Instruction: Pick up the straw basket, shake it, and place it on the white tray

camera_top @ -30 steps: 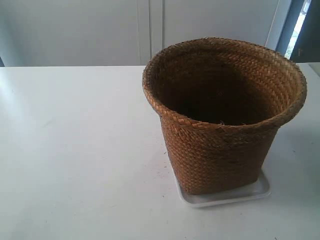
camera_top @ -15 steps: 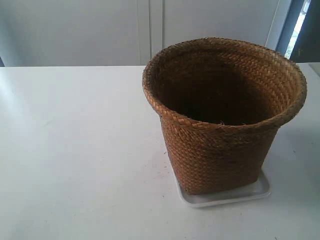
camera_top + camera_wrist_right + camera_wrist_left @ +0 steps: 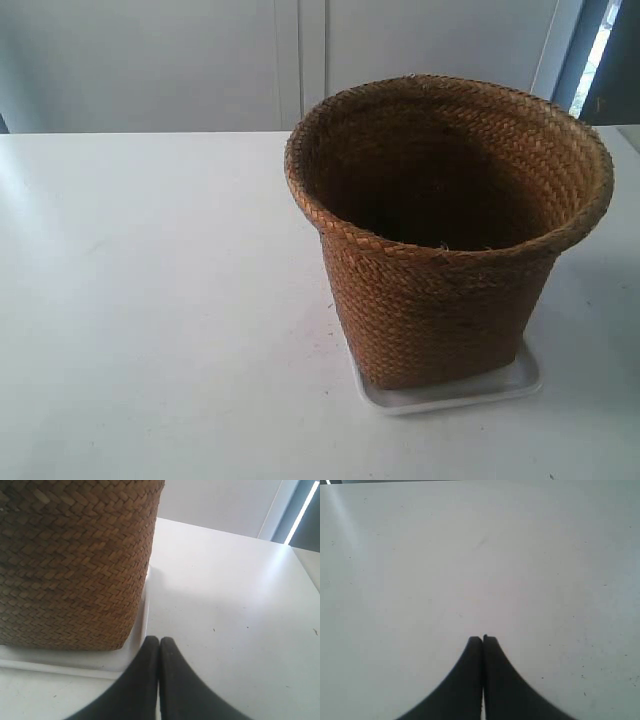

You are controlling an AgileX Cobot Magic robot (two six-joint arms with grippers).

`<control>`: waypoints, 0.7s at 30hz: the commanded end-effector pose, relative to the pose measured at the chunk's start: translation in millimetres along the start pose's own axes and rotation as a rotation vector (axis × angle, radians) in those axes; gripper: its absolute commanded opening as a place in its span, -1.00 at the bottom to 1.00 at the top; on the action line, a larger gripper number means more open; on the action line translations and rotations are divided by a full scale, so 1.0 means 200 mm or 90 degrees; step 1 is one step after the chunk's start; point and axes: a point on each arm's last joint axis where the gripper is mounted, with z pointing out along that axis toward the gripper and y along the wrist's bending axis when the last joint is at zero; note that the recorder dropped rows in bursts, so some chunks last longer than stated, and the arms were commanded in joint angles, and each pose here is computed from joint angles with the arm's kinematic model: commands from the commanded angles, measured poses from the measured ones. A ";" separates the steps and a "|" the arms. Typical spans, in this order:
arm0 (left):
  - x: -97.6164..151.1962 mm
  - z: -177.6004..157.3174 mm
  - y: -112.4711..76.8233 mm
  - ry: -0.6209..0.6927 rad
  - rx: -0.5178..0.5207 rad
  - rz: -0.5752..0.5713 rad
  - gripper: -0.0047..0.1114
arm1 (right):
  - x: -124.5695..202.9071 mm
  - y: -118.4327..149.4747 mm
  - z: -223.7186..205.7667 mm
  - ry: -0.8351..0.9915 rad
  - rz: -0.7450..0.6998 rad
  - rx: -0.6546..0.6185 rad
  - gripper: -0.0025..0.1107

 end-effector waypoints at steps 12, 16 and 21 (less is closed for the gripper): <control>0.00 0.00 0.00 -0.002 -0.002 0.003 -0.92 | 0.00 0.00 0.00 -0.005 0.004 0.005 -0.96; 0.00 0.00 0.00 -0.002 -0.002 0.003 -0.92 | 0.00 0.00 0.00 -0.005 0.004 0.005 -0.96; 0.00 0.00 0.00 -0.002 -0.002 0.003 -0.92 | 0.00 0.00 0.00 -0.005 0.004 0.005 -0.96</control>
